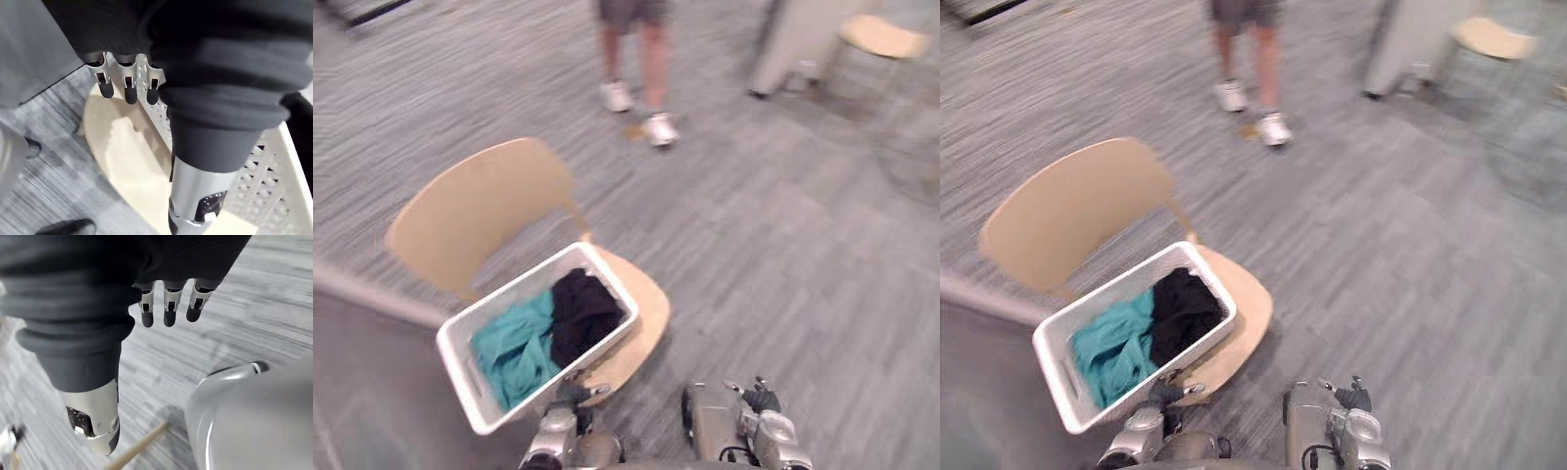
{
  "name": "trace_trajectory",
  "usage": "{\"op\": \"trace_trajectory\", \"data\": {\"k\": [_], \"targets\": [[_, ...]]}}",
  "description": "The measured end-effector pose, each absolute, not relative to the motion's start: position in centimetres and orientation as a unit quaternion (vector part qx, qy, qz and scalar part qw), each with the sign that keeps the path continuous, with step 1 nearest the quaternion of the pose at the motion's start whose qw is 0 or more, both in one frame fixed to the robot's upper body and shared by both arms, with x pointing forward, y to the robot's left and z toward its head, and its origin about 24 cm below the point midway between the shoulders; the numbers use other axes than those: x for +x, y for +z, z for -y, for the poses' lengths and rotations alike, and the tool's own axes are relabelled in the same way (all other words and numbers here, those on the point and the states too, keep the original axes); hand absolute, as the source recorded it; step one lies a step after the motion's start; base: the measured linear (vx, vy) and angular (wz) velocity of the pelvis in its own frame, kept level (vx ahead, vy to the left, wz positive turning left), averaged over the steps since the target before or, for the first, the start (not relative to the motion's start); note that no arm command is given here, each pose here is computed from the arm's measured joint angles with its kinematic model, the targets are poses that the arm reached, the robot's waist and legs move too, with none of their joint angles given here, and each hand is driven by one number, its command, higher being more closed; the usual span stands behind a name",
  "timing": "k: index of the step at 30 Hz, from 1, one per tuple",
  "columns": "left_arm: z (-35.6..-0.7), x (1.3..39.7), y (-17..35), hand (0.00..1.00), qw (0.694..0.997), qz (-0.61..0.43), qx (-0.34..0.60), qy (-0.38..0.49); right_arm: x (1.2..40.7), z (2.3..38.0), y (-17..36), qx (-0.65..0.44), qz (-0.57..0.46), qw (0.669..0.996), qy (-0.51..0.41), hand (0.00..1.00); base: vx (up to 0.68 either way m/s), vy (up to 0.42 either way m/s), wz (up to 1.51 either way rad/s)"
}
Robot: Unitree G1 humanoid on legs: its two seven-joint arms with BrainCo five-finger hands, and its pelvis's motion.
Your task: Pick up the laundry basket with both hands and put the clothes into the washing machine.
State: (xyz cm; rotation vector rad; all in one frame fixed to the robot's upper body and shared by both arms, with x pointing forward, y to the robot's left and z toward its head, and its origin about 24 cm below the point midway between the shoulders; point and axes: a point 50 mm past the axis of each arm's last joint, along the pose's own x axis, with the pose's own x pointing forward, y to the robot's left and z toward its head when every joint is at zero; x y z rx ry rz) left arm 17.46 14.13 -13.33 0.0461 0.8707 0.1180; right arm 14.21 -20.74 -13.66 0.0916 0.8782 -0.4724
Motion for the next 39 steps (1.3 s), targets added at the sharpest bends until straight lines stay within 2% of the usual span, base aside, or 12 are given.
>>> {"op": "trace_trajectory", "data": {"k": [1, 6, 10, 14, 17, 20, 24, 27, 33, 39], "targets": [[-13.6, 17.8, -13.2, 0.00, 0.908, -0.417, 0.030, 0.038, 14.3, 21.1, -13.6, 0.040, -0.421, 0.877, -0.228, 0.00, 0.33, -0.370, 2.42], [-14.0, 18.4, -12.8, 0.00, 0.913, -0.403, 0.024, 0.058, 16.3, 21.6, -12.4, 0.042, -0.380, 0.893, -0.240, 0.00, 0.19, -0.338, 2.00], [-14.1, 17.3, -13.2, 0.00, 0.909, -0.411, 0.043, 0.050, 17.2, 22.2, -11.9, 0.044, -0.361, 0.898, -0.249, 0.00, 0.07, -0.033, 1.47], [-15.7, 15.8, -14.0, 0.00, 0.896, -0.435, 0.084, 0.040, 16.9, 21.2, -12.5, 0.069, -0.379, 0.888, -0.253, 0.00, 0.05, 0.088, 0.63], [-16.6, 15.2, -14.2, 0.00, 0.890, -0.443, 0.104, 0.037, 16.6, 21.9, -12.7, 0.067, -0.383, 0.882, -0.265, 0.00, 0.03, 0.108, 0.31], [-17.4, 14.5, -14.5, 0.00, 0.883, -0.454, 0.112, 0.042, 18.6, 22.7, -10.9, 0.033, -0.340, 0.903, -0.262, 0.00, -0.05, 0.089, -0.02], [-18.3, 13.7, -14.7, 0.00, 0.879, -0.458, 0.121, 0.049, 22.2, 24.0, -5.4, -0.072, -0.205, 0.948, -0.232, 0.00, -0.07, 0.086, 0.26], [-19.8, 13.2, -14.6, 0.00, 0.875, -0.460, 0.136, 0.061, 23.1, 24.1, -3.0, -0.121, -0.144, 0.957, -0.222, 0.00, -0.06, -0.059, 0.44], [-19.9, 12.8, -14.7, 0.00, 0.875, -0.461, 0.132, 0.063, 24.4, 23.1, -1.5, -0.229, -0.108, 0.960, -0.119, 0.00, -0.03, -0.073, 0.25], [-19.9, 12.9, -14.6, 0.00, 0.877, -0.457, 0.138, 0.059, 27.0, 20.1, -0.7, -0.316, -0.082, 0.945, 0.014, 0.00, 0.03, -0.028, 0.39]]}}
